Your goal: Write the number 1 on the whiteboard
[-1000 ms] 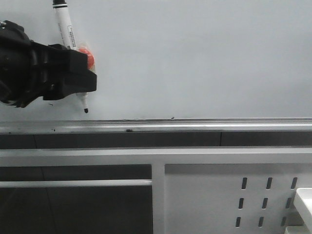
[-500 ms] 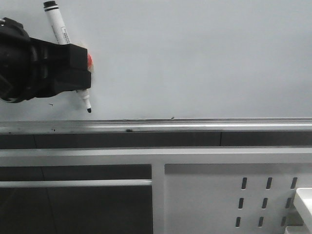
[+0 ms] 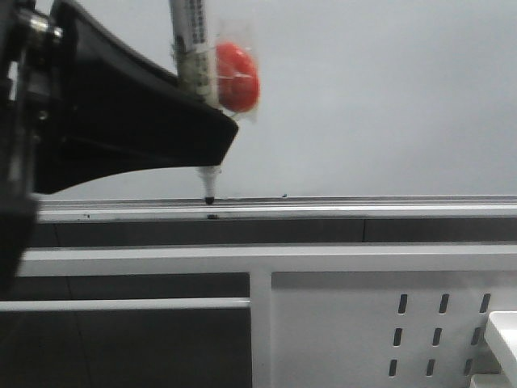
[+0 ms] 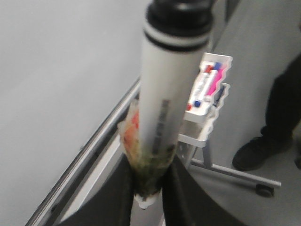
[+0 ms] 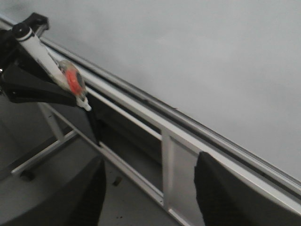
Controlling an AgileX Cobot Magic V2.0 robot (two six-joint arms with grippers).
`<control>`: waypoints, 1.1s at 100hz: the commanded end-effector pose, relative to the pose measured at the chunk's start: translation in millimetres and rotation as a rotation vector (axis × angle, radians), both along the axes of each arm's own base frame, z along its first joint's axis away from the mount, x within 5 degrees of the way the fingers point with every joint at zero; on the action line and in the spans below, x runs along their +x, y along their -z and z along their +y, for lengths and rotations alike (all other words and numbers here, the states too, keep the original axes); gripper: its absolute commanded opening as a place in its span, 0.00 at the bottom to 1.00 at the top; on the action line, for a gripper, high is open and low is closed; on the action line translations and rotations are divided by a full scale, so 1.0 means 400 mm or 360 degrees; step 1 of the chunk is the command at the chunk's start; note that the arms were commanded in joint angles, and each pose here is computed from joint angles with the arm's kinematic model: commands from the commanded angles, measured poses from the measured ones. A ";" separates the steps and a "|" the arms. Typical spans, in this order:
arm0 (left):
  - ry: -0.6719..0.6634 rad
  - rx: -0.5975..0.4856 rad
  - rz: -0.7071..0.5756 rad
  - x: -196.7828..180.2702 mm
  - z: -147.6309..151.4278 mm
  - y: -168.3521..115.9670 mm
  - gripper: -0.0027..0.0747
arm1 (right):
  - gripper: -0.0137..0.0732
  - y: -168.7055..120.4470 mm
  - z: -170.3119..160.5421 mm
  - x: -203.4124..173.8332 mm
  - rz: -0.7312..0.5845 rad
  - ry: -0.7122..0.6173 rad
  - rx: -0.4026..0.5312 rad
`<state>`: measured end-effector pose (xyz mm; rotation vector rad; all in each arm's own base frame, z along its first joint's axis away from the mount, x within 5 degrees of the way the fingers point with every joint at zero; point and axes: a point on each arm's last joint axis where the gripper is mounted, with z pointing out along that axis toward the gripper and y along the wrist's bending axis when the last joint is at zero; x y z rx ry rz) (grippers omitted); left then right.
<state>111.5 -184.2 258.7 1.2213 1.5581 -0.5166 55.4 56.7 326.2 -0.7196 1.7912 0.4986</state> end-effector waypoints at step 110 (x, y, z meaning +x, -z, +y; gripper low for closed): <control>0.0059 0.0462 -0.0344 -0.040 -0.019 -0.137 0.01 | 0.59 -0.047 0.294 0.197 -0.0179 -0.0661 -0.0248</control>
